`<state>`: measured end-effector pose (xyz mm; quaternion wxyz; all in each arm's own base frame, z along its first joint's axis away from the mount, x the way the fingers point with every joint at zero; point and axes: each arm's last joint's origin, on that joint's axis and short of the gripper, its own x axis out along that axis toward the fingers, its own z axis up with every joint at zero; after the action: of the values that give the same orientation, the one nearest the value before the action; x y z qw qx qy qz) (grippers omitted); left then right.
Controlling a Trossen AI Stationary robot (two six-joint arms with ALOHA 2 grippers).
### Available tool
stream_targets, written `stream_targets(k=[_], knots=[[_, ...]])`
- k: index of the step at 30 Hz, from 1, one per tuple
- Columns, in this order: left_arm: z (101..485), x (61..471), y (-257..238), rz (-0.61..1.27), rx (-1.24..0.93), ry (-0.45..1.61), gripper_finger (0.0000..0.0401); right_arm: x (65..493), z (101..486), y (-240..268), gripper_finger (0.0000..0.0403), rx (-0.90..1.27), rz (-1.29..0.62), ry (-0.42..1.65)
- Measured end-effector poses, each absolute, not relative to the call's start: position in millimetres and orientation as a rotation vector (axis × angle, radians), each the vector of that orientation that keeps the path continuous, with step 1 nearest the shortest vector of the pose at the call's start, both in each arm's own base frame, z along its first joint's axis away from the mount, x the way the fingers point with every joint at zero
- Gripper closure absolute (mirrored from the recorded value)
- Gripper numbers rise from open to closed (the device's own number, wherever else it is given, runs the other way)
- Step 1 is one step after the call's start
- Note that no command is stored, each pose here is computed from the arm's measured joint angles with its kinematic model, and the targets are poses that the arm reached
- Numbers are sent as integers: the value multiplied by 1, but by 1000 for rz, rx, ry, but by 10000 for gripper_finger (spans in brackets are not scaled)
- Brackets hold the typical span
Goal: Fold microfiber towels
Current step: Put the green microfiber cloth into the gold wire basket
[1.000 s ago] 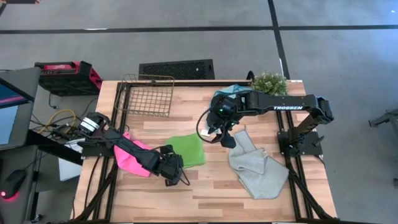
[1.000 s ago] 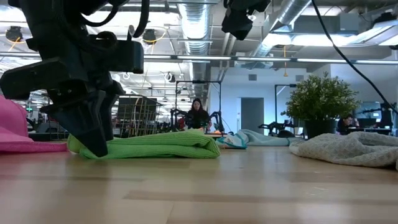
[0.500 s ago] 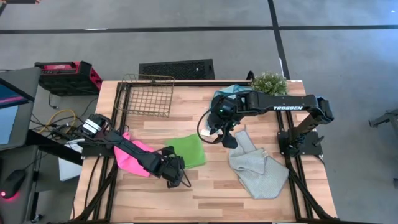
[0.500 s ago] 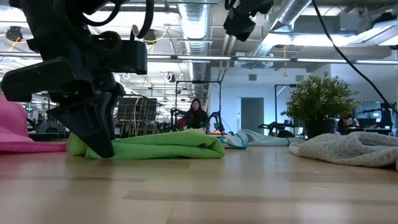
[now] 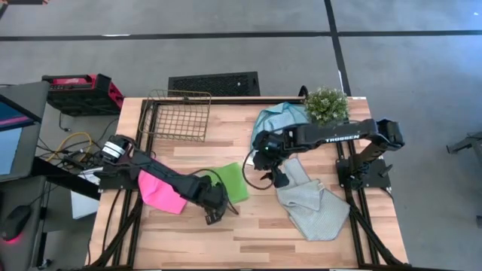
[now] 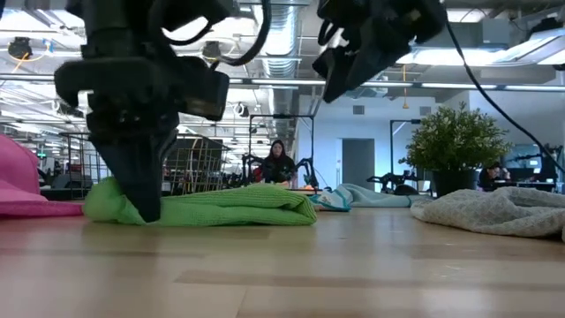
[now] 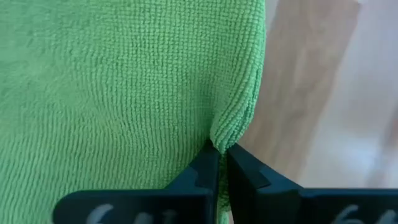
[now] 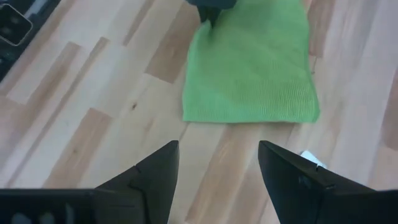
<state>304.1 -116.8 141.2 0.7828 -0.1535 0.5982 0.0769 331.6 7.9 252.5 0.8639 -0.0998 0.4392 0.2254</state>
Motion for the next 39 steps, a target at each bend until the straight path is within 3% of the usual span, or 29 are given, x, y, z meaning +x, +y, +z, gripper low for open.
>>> stream_targets(k=[12,23,31,39], knots=[[176,309,-84,157,-493,1213,400,334,217,38,159,-342,424,765],[184,318,-65,150,-592,1173,401,359,163,60,159,-354,420,800],[192,324,-63,124,-617,1150,401,368,145,65,159,-384,263,812],[192,323,-62,104,-637,1167,401,369,132,76,159,-404,278,818]])
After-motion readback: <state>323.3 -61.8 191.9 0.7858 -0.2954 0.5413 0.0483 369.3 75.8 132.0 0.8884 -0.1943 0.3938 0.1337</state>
